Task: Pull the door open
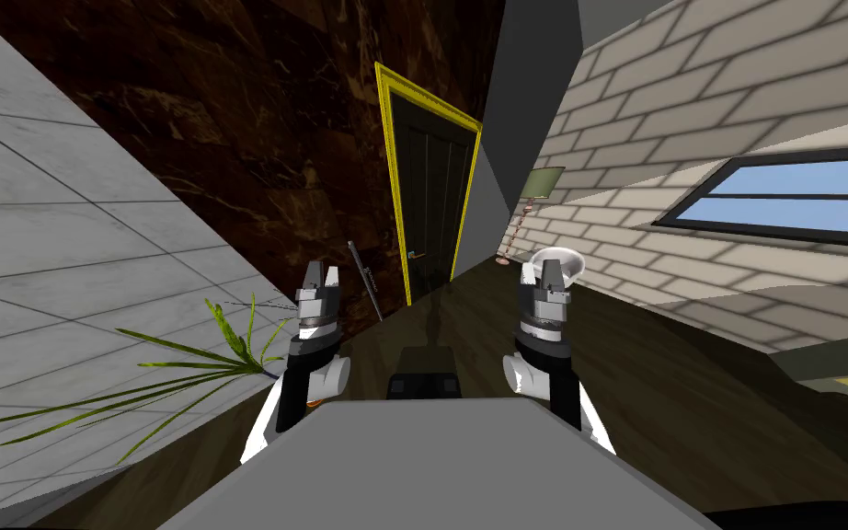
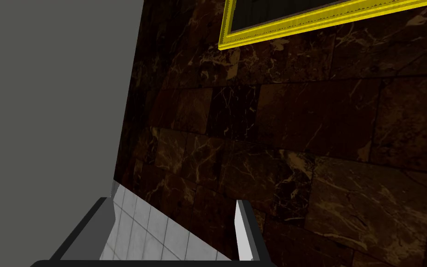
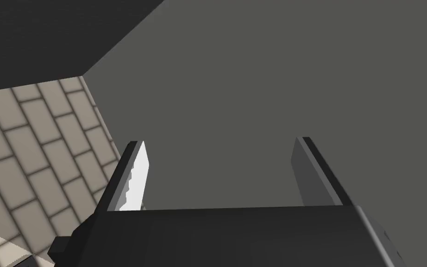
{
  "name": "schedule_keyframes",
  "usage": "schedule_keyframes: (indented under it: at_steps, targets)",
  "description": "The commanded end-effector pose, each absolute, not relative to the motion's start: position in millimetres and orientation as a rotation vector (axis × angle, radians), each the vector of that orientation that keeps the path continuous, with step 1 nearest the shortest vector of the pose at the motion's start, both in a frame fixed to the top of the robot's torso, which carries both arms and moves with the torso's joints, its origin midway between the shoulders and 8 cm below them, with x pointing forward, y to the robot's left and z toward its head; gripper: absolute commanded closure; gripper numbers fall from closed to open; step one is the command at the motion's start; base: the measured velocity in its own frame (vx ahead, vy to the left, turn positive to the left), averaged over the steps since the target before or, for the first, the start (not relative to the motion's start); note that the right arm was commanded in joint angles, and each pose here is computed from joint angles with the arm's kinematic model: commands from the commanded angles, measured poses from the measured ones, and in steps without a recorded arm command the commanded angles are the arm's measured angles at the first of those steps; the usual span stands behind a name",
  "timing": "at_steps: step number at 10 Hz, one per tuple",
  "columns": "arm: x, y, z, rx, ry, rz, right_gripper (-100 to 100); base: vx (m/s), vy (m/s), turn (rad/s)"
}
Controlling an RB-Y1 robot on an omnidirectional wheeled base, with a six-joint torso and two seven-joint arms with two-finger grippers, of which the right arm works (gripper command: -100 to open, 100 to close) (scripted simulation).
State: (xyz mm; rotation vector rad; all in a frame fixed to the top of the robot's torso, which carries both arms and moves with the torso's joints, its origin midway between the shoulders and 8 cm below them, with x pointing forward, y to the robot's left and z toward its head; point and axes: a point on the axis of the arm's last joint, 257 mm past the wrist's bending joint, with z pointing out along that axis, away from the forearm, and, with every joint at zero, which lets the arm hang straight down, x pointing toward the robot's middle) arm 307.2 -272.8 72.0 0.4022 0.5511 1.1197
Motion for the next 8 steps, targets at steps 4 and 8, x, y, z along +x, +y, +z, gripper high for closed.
schedule_keyframes:
  at_steps: [4, 8]
  targets:
    - [330.1, -277.7, 42.3, 0.448, 0.596, 1.136, -100, 0.07, -0.019, 0.133]
    - [354.6, -284.1, 7.9, 0.503, 0.642, 1.152, -100, 0.094, -0.025, 0.148]
